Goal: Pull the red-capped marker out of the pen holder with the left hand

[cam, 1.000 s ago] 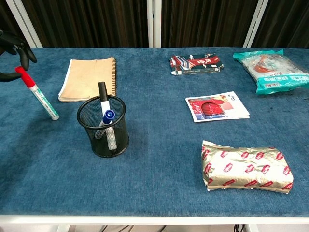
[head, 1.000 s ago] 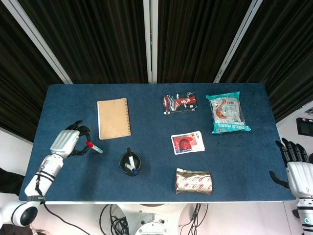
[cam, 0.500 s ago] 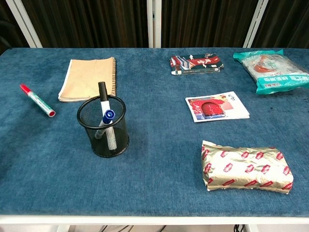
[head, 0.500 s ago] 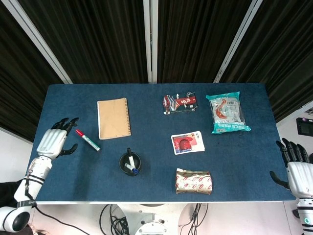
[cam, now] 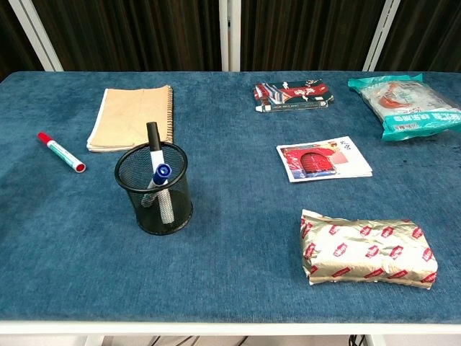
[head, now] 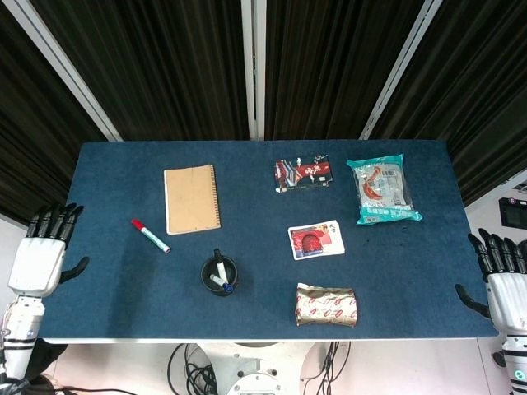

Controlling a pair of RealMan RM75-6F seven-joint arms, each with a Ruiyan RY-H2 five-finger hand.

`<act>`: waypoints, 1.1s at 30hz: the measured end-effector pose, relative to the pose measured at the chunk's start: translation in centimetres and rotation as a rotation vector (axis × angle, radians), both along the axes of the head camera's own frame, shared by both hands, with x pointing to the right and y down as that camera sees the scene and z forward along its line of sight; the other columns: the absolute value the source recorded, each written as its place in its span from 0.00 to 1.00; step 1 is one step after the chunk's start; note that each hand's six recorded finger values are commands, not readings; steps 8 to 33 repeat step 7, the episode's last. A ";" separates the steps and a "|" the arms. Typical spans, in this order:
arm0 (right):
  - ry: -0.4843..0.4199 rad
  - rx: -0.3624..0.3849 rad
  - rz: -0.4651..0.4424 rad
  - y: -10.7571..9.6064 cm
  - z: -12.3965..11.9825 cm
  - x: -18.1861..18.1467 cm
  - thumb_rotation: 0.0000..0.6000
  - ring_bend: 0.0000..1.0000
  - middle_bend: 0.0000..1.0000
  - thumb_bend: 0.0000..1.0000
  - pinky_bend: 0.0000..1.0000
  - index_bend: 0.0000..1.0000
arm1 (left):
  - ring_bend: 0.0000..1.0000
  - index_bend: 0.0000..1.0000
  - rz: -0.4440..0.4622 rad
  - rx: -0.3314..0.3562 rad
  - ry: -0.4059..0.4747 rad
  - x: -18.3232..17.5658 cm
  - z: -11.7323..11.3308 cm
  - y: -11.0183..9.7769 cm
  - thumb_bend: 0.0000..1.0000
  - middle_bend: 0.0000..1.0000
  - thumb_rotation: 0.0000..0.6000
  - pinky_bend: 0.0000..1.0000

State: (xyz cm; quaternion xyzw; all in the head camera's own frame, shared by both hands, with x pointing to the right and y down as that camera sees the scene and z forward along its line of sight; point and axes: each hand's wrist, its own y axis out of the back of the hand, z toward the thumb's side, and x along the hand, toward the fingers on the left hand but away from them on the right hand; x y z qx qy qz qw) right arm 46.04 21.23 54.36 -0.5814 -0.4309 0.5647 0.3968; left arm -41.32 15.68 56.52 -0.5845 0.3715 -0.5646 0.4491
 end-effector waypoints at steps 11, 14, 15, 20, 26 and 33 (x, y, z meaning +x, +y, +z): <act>-0.015 0.007 0.005 0.1 0.0 0.0 1.00 0.00 0.00 0.18 0.00 0.00 | 0.00 0.07 -0.038 -0.027 -0.094 -1.9 -1.1 4.4 0.18 0.05 1.00 0.04; -0.015 0.007 0.005 0.1 0.0 0.0 1.00 0.00 0.00 0.18 0.00 0.00 | 0.00 0.07 -0.038 -0.027 -0.094 -1.9 -1.1 4.4 0.18 0.05 1.00 0.04; -0.015 0.007 0.005 0.1 0.0 0.0 1.00 0.00 0.00 0.18 0.00 0.00 | 0.00 0.07 -0.038 -0.027 -0.094 -1.9 -1.1 4.4 0.18 0.05 1.00 0.04; -0.015 0.007 0.005 0.1 0.0 0.0 1.00 0.00 0.00 0.18 0.00 0.00 | 0.00 0.07 -0.038 -0.027 -0.094 -1.9 -1.1 4.4 0.18 0.05 1.00 0.04; -0.015 0.007 0.005 0.1 0.0 0.0 1.00 0.00 0.00 0.18 0.00 0.00 | 0.00 0.07 -0.038 -0.027 -0.094 -1.9 -1.1 4.4 0.18 0.05 1.00 0.04; -0.015 0.007 0.005 0.1 0.0 0.0 1.00 0.00 0.00 0.18 0.00 0.00 | 0.00 0.07 -0.038 -0.027 -0.094 -1.9 -1.1 4.4 0.18 0.05 1.00 0.04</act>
